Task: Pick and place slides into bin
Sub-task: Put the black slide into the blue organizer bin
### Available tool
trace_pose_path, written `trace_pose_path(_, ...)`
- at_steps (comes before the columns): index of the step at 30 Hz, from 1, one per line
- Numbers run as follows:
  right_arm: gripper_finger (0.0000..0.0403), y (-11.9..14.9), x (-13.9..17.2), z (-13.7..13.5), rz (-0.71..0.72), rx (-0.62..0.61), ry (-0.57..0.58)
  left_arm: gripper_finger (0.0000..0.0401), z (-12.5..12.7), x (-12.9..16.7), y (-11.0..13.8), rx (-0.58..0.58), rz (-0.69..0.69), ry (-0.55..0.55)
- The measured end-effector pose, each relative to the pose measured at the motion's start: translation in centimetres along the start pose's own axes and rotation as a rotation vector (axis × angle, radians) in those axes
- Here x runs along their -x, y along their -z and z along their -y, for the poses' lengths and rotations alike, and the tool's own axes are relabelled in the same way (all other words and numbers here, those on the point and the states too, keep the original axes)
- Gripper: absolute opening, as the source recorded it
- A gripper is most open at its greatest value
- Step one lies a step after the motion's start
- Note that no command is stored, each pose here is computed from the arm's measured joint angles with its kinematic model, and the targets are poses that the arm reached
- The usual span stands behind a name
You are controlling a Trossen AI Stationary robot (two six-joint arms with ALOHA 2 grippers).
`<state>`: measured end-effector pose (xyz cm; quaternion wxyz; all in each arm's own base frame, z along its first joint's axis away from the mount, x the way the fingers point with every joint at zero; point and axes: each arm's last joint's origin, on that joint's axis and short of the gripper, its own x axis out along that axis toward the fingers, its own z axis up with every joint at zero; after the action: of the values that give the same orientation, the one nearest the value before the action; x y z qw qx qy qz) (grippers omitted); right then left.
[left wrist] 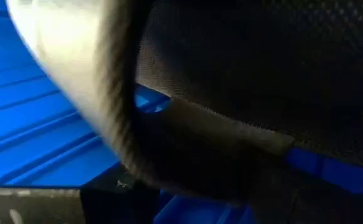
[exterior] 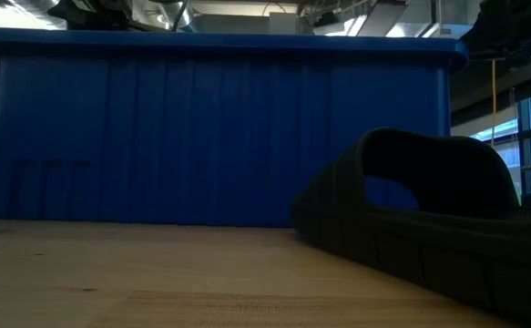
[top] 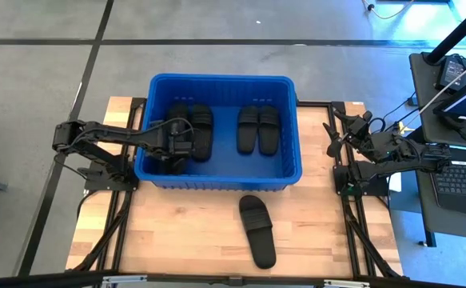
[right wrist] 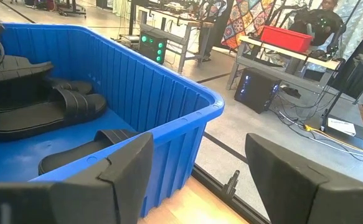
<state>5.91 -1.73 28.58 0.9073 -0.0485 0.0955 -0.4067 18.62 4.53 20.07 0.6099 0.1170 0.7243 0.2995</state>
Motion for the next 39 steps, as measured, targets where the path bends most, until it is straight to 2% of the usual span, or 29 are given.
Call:
trace_pose_path(9,0.0255,0.0,0.0,0.0,0.0,0.001,0.0,0.0194,-0.9,1.6,-1.0,0.039,0.062,0.018)
trace_pose_path(14,0.0255,0.0,0.0,0.0,0.0,0.001,0.0,0.0194,-1.7,2.9,-1.6,0.022,0.103,0.03)
trace_pose_path(27,0.0255,0.0,0.0,0.0,0.0,0.001,0.0,0.0194,-3.5,4.0,-1.3,0.025,0.04,0.033)
trace_pose_path(32,0.0255,0.0,0.0,0.0,0.0,0.002,0.0,0.0194,-4.3,4.9,-1.6,0.065,0.062,0.043)
trace_pose_path(36,0.0255,0.0,0.0,0.0,0.0,0.004,0.0,0.0194,-5.0,6.1,-2.2,0.119,0.126,0.103)
trace_pose_path(39,0.0255,0.0,0.0,0.0,0.0,0.004,0.001,0.0194,-5.3,6.5,-2.1,0.122,0.122,0.117)
